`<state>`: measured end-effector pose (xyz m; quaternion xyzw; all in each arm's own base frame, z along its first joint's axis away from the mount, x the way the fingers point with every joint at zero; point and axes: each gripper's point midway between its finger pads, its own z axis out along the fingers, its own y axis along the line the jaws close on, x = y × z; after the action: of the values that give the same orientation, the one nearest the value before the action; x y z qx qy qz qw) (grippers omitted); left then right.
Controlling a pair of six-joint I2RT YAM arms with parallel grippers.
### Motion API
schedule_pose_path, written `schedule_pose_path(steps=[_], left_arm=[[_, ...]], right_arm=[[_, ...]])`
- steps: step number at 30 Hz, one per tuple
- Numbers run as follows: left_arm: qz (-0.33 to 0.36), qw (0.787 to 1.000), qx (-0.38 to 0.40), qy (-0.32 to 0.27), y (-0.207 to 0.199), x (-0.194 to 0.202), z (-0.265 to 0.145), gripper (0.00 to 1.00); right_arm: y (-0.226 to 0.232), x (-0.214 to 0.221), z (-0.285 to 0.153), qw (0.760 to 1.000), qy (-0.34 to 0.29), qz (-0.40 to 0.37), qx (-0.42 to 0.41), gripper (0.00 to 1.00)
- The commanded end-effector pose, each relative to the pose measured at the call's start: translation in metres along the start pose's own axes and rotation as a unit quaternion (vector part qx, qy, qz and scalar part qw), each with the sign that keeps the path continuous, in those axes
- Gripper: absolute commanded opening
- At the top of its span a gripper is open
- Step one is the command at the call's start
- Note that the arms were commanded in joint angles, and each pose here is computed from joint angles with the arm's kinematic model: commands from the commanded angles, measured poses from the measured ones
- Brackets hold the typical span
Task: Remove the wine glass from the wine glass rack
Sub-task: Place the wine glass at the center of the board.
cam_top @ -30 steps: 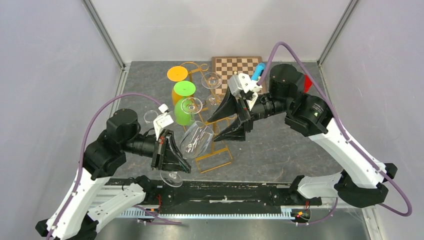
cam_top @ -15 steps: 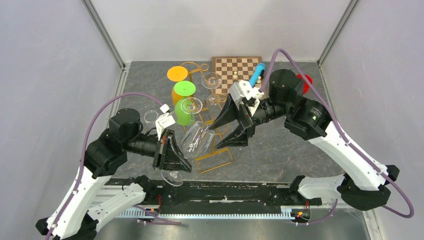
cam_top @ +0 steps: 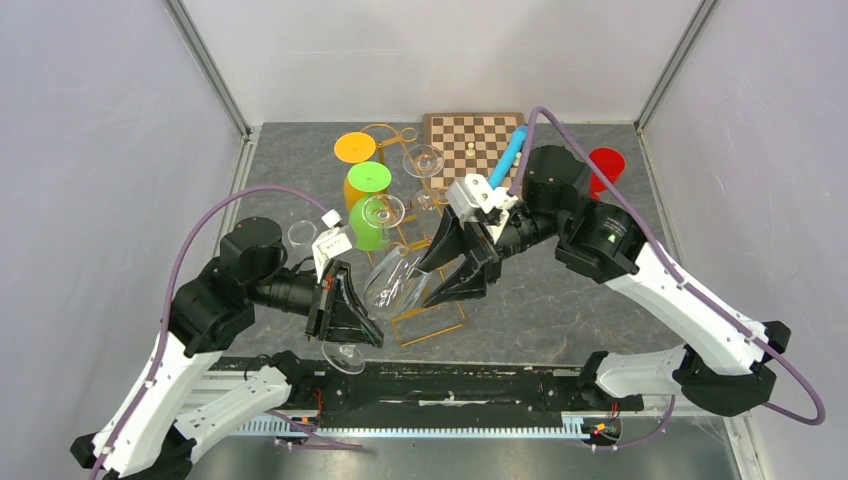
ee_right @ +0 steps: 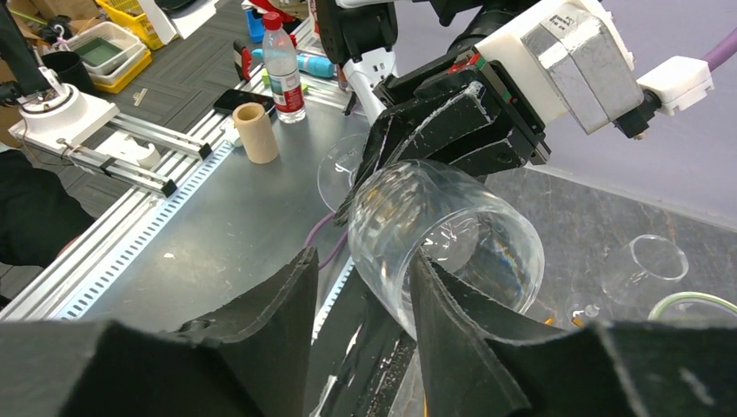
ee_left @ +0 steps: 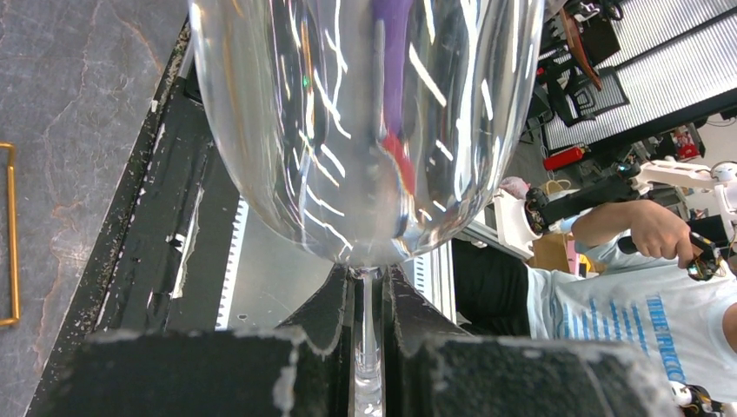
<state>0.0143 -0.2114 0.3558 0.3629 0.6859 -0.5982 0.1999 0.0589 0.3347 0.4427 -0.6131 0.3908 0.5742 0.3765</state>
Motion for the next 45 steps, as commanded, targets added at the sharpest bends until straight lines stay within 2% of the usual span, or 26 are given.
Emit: schedule_pose_path(steps=[1, 3, 12, 14, 23, 26, 29, 34, 40, 45], left_arm=[[0.052, 0.999, 0.003, -0.013, -0.005, -0.01, -0.002, 0.02], [0.053, 0.998, 0.0, -0.012, -0.004, -0.011, -0.001, 0.02], [0.057, 0.998, -0.008, -0.011, -0.001, -0.011, -0.001, 0.02], [0.061, 0.998, -0.013, -0.011, 0.001, -0.011, -0.001, 0.07], [0.064, 0.998, -0.021, -0.013, 0.005, -0.012, -0.001, 0.5], [0.061, 0.998, -0.029, -0.013, 0.009, -0.012, 0.0, 0.6], [0.06, 0.998, -0.034, -0.013, 0.011, -0.012, 0.0, 0.64], [0.059, 0.996, -0.066, -0.017, 0.022, -0.013, -0.001, 0.67], [0.054, 0.99, -0.124, -0.028, 0.042, -0.018, -0.004, 0.68], [0.05, 0.979, -0.19, -0.054, 0.063, -0.029, -0.011, 0.68]], right_arm=[[0.003, -0.004, 0.006, 1.0, -0.001, 0.0, -0.021, 0.42], [0.004, -0.003, 0.007, 1.0, 0.002, 0.0, -0.023, 0.37], [0.006, 0.0, 0.007, 1.0, 0.009, 0.0, -0.023, 0.0], [0.006, 0.003, 0.007, 1.0, 0.012, -0.001, -0.022, 0.0], [0.009, 0.005, 0.005, 1.0, 0.014, -0.013, -0.01, 0.0], [0.008, 0.004, 0.004, 1.0, 0.016, -0.015, 0.001, 0.0], [0.009, 0.005, 0.0, 1.0, 0.023, -0.017, 0.012, 0.0], [0.014, 0.019, -0.008, 0.999, 0.034, -0.008, 0.032, 0.0], [0.026, 0.056, -0.021, 0.996, 0.056, 0.024, 0.059, 0.0], [0.024, 0.087, -0.033, 0.988, 0.085, 0.059, 0.112, 0.0]])
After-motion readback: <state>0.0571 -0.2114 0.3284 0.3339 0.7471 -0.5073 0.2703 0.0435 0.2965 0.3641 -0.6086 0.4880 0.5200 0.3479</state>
